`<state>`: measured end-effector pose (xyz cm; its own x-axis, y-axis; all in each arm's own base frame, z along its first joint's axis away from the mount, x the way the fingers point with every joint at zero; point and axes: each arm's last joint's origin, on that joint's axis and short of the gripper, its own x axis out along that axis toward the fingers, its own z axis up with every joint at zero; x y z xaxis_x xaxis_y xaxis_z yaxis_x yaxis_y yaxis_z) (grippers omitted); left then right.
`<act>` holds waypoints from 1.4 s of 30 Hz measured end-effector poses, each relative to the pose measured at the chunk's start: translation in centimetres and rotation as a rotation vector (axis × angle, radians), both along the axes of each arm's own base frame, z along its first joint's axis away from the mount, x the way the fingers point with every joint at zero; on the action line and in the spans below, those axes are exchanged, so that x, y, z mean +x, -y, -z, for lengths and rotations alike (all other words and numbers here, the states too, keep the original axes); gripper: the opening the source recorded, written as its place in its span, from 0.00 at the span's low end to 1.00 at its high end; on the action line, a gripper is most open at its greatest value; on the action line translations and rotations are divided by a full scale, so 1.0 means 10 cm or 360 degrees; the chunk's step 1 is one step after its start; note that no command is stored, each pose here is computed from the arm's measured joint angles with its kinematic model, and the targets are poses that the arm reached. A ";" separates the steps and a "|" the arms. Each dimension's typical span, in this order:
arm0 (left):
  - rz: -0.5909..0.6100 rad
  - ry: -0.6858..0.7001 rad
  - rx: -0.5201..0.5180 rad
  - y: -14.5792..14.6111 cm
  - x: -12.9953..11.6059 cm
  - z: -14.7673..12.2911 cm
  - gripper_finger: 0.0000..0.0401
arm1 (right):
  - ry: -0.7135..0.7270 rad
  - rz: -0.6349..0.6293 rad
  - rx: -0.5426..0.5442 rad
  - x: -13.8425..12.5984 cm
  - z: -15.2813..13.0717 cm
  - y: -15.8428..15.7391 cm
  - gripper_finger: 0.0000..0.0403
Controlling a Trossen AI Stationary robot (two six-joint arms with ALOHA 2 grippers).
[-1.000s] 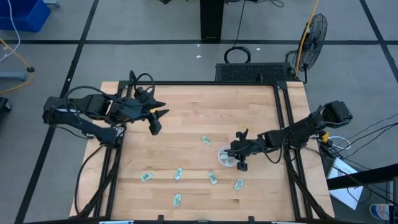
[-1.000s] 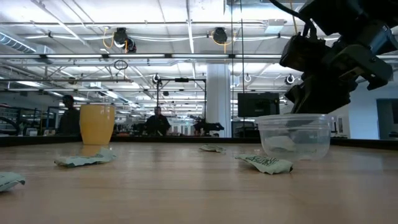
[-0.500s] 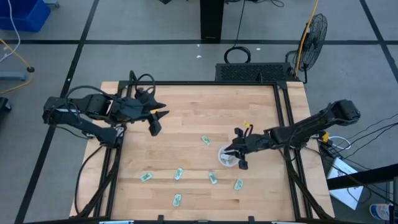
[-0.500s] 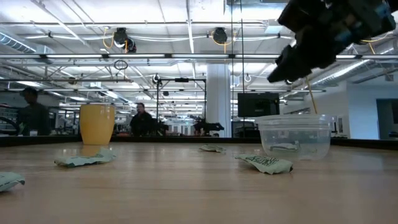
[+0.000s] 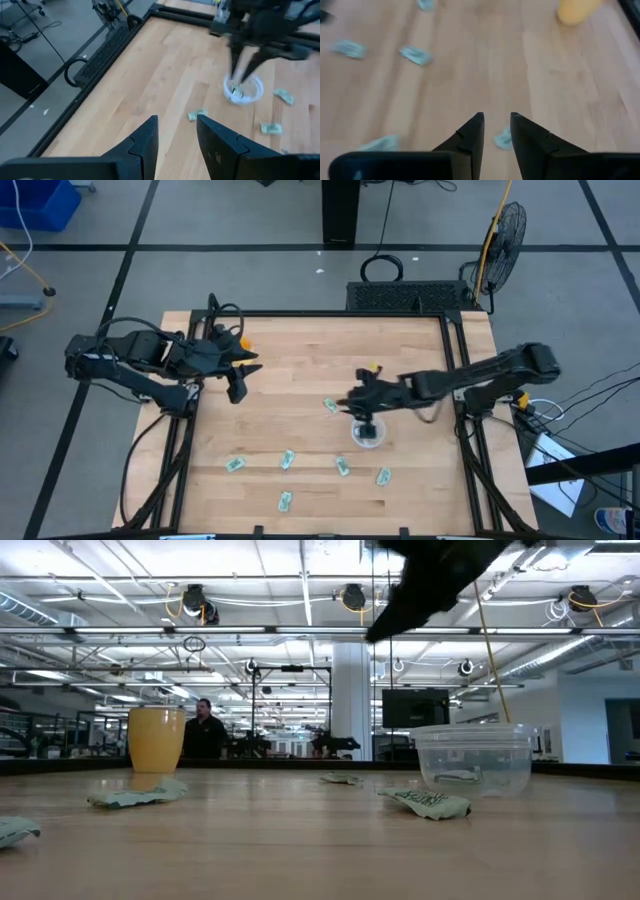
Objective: Pick and place Stevia / Truvia into bins
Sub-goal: Put the stevia packet into the transparent container
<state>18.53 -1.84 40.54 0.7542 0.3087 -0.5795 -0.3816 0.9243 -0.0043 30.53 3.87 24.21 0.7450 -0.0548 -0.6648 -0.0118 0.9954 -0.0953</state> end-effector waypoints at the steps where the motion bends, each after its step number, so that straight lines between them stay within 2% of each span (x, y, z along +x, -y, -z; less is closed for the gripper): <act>1: 0.0005 -0.0006 0.0000 0.01 -0.01 0.00 0.35 | -0.0036 0.0024 -0.0005 0.07 0.05 0.04 0.23; 7: 0.0004 -0.0049 -0.0048 0.06 -0.05 0.03 0.35 | -0.0248 0.0231 0.0028 0.35 0.56 0.35 0.26; 12: 0.0015 -0.0055 -0.0073 0.10 -0.06 0.04 0.35 | -0.0320 0.0320 0.0037 0.45 0.84 0.53 0.28; 19: 0.0054 -0.0056 -0.0068 0.14 -0.07 0.04 0.35 | -0.0212 0.0242 0.0136 0.57 0.93 0.55 0.28; 28: 0.0078 -0.0054 -0.0071 0.17 -0.07 0.04 0.35 | -0.0158 0.0220 0.0101 0.60 0.91 0.58 0.28; 35: 0.0079 -0.0053 -0.0071 0.17 -0.07 0.04 0.35 | -0.0216 0.0223 0.0099 0.59 0.99 0.58 0.28; 42: 0.0079 -0.0060 -0.0069 0.17 -0.06 0.04 0.35 | -0.0312 0.0209 0.0069 0.61 1.19 0.58 0.25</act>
